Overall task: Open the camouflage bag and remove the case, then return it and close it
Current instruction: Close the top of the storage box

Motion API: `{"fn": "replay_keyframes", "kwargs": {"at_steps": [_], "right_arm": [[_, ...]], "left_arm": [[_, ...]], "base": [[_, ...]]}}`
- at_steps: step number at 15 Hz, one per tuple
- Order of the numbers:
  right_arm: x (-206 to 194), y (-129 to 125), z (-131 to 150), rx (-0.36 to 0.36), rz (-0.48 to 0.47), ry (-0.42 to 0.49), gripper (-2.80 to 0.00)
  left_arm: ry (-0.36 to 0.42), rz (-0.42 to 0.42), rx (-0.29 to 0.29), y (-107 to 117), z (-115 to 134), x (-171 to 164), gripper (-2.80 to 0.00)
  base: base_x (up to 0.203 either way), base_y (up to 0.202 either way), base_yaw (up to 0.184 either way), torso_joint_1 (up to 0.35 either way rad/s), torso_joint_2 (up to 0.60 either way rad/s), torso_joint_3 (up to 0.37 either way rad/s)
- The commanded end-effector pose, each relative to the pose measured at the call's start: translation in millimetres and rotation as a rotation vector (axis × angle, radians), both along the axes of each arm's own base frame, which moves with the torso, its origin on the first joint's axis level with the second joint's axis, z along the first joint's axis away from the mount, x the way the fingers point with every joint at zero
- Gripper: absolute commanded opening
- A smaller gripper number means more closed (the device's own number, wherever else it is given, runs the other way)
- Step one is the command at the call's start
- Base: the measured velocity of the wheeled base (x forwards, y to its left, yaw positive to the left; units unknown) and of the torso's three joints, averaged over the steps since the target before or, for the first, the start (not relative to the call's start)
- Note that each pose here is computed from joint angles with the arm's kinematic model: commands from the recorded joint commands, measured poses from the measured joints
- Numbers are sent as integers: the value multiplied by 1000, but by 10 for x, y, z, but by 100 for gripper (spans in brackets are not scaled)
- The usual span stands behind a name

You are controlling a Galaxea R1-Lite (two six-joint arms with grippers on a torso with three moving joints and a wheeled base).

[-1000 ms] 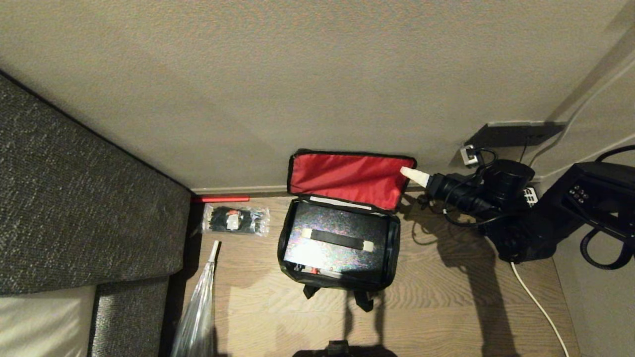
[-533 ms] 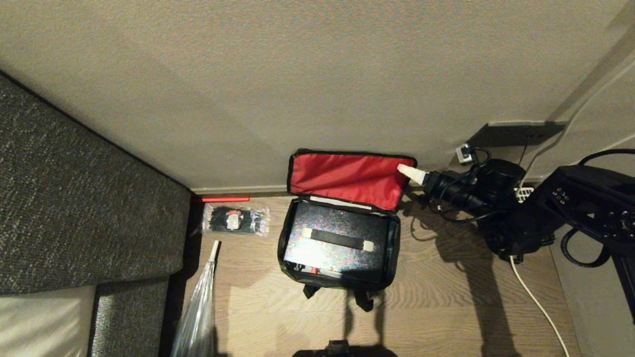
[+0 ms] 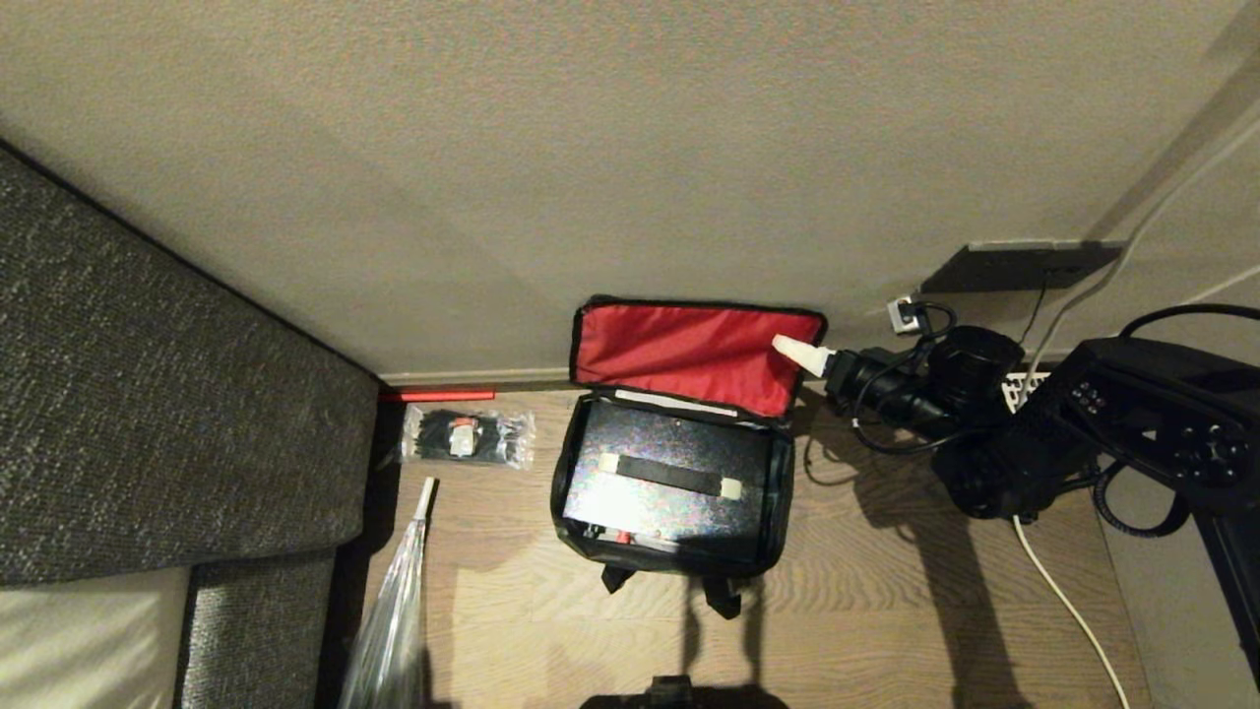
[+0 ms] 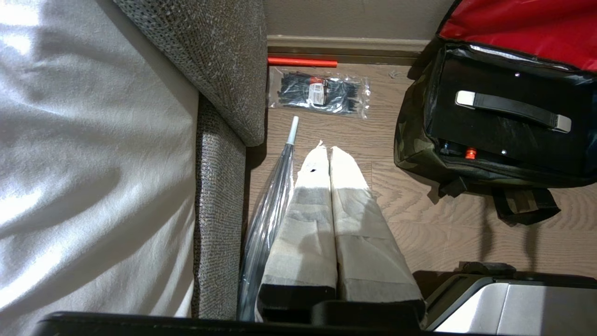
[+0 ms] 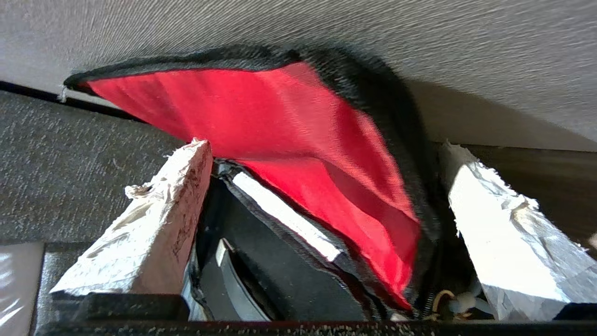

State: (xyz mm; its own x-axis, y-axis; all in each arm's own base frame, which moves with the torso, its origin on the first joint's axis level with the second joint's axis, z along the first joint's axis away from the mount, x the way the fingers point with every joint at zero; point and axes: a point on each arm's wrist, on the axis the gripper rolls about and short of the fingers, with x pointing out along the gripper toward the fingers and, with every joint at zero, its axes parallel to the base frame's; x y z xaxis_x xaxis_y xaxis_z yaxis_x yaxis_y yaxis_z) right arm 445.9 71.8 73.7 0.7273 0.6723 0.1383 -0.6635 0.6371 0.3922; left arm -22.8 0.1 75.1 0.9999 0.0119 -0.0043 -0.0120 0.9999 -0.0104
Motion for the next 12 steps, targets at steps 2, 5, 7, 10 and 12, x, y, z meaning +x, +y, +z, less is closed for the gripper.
{"fn": "replay_keyframes", "kwargs": {"at_steps": [2,5,7,10,12], "right_arm": [[0,24,32,4,7,-20,0],[-8,23,26,15,6,-57,-280],[-14,22,40,13,4,-63,-280],[-71,12,43,8,6,-45,-280],[-178,-4,32,-2,17,-7,-280]], "left_arm": [[2,0,0,0,-10,1,-280],[2,0,0,0,-10,1,-280],[2,0,0,0,-10,1,-280],[1,0,0,0,-8,1,-280],[2,0,0,0,-10,1,-280]], "base": [[0,0,0,0,0,0],[0,0,0,0,0,0],[0,0,0,0,0,0],[0,0,0,0,0,0],[0,0,0,0,0,0]]}}
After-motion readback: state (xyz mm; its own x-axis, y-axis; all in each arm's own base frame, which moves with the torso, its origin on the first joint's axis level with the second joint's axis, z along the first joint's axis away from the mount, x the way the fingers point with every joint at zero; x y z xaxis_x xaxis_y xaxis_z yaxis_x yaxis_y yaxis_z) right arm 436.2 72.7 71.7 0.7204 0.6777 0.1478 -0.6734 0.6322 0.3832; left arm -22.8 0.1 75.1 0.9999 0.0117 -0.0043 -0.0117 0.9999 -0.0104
